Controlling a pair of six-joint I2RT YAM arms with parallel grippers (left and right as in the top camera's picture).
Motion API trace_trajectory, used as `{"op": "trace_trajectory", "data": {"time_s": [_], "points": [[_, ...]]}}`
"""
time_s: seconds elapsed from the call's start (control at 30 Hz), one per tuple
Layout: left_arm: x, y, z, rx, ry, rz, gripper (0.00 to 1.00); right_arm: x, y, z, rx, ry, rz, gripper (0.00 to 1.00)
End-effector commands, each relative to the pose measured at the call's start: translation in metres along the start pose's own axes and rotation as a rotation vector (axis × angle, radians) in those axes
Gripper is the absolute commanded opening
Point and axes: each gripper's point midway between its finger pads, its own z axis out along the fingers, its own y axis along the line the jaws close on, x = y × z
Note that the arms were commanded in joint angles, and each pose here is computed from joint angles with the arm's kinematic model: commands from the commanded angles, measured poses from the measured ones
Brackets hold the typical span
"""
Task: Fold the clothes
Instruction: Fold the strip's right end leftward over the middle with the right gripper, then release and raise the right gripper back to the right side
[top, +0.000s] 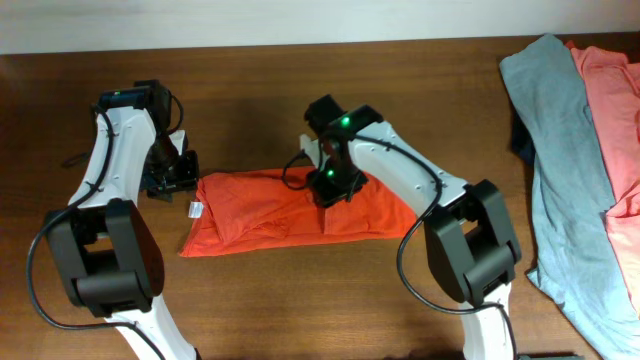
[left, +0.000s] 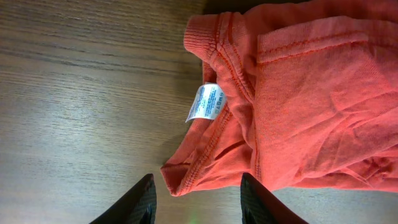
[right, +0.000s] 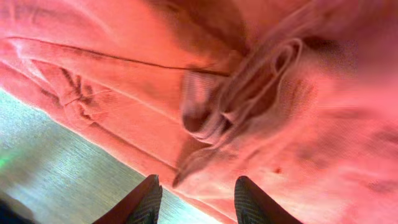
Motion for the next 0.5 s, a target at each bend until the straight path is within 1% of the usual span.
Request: {"op": "trace_trajectory", "data": {"time_s": [0.0, 0.1, 0.2, 0.3, 0.37, 0.43, 0.47], "points": [[-0.001, -0.002, -0.009, 0.016, -0.027, 0.014, 0.44, -0.006, -0.016, -0.003, 0.069, -0.017, 0.002, 0.44], [-0.001, -0.002, -0.009, 0.015, -0.027, 0.014, 0.44, -0.006, -0.028, -0.009, 0.11, -0.024, 0.02, 0.44], [-0.001, -0.002, -0.009, 0.016, -0.027, 0.014, 0.44, -0.008, -0.054, -0.03, 0.198, -0.073, 0.127, 0.44], [-0.002, -0.002, -0.009, 0.016, -0.03, 0.014, 0.45, -0.008, -0.076, -0.055, 0.245, -0.127, 0.2, 0.44], [-0.002, -0.002, -0.009, 0.017, -0.029, 0.014, 0.49, -0.003, -0.091, -0.071, 0.265, -0.148, 0.235, 0.44], [0.0, -0.003, -0.009, 0.025, -0.021, 0.014, 0.59, 0.008, -0.108, -0.086, 0.292, -0.146, 0.278, 0.44], [0.001, -0.006, -0.008, 0.037, -0.016, 0.014, 0.61, 0.014, -0.116, -0.092, 0.309, -0.137, 0.3, 0.45]]}}
